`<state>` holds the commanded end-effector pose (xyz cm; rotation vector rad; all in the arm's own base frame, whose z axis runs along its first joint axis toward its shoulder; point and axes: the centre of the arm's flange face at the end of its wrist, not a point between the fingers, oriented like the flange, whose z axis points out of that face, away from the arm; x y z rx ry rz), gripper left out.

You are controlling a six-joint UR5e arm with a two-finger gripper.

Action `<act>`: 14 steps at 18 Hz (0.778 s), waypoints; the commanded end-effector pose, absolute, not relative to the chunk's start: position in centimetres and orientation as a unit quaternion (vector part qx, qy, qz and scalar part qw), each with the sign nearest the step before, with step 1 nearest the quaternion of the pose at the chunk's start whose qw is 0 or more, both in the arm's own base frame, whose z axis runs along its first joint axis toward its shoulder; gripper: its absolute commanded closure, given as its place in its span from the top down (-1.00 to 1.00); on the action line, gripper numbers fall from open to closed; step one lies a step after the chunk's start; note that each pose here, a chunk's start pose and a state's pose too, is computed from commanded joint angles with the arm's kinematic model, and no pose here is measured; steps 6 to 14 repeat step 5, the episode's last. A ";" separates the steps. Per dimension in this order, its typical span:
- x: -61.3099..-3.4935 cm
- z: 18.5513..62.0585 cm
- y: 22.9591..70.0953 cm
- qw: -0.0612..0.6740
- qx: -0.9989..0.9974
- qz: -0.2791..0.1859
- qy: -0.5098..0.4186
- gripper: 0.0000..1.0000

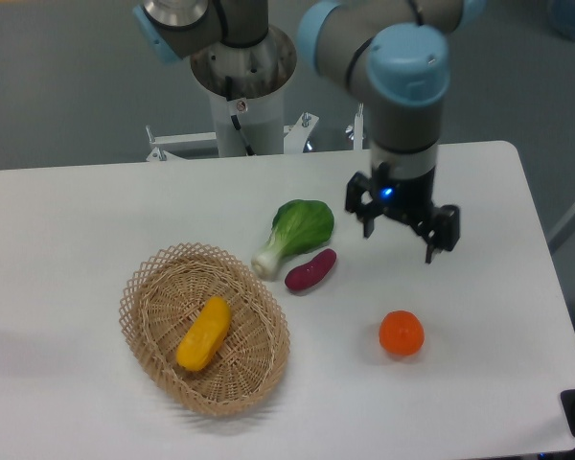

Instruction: Place the mango in the basket

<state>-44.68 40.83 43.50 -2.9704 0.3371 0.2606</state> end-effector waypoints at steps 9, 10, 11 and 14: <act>-45.1 43.5 40.2 0.070 -0.987 0.083 0.118 1.00; -45.1 43.5 40.2 0.070 -0.987 0.083 0.118 1.00; -45.1 43.5 40.2 0.070 -0.987 0.083 0.118 1.00; -45.1 43.5 40.2 0.070 -0.987 0.083 0.118 1.00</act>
